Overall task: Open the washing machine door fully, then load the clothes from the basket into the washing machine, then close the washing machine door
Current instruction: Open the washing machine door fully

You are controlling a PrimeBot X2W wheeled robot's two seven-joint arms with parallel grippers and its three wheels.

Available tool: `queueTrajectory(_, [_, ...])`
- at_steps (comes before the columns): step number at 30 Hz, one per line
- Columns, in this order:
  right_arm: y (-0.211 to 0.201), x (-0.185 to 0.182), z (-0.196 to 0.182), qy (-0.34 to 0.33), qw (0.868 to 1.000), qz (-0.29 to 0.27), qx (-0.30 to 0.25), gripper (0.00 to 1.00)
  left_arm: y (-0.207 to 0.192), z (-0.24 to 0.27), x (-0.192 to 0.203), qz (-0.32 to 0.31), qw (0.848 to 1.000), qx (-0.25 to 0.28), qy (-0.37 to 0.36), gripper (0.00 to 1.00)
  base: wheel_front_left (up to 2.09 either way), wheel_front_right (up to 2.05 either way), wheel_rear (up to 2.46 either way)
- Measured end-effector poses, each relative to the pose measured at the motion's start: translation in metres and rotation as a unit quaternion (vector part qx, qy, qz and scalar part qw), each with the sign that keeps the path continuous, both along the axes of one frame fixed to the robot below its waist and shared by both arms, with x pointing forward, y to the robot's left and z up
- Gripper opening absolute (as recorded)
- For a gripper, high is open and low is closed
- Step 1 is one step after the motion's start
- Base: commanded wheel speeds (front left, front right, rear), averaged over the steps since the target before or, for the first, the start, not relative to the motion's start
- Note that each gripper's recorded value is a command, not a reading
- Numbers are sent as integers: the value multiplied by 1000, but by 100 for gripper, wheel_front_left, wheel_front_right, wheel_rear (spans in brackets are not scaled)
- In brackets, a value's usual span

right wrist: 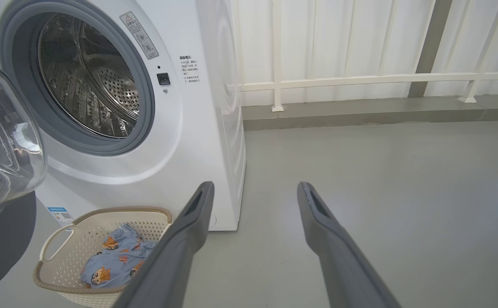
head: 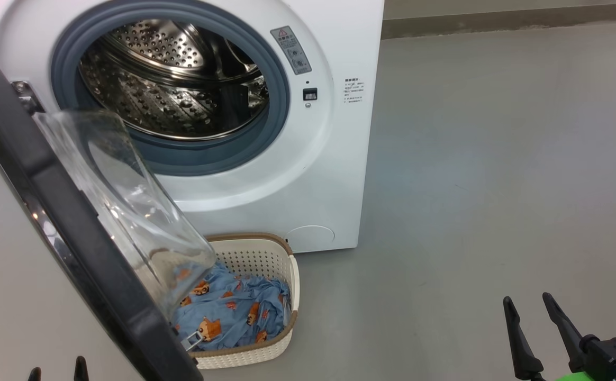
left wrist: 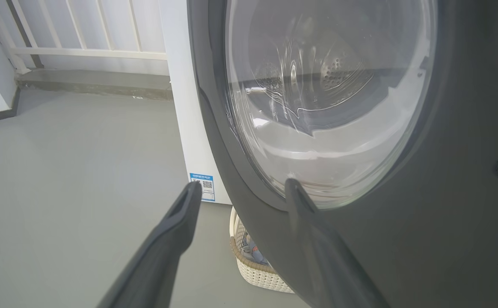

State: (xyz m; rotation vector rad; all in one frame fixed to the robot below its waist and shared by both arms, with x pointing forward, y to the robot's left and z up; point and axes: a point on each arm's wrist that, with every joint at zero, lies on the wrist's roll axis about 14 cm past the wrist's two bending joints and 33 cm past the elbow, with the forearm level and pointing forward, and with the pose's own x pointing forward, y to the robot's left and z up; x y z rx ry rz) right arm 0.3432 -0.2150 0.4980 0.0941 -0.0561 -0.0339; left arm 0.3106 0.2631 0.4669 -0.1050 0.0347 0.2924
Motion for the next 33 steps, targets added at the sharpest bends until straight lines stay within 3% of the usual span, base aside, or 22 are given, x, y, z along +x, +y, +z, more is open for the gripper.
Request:
queueTrajectory(19, [6,6,2,-2,1000,15,-8,100,2,-2,-11,6,1000,-1,4,100,0,0,0])
queueTrajectory(20, [7,6,2,-2,1000,16,-9,100,3,-3,-11,7,1000,-1,5,88,0,0,0])
queueTrajectory(23, [10,8,2,-2,1000,21,-13,100,3,-3,-12,8,1000,1,5,7,0,0,0])
queueTrajectory(24, [11,9,3,-3,1000,22,-13,100,4,-3,-12,10,1000,2,5,0,0,0,0])
queueTrajectory(33, [14,13,4,-5,1000,27,-13,100,8,-3,-15,21,1000,4,7,0,0,0,0])
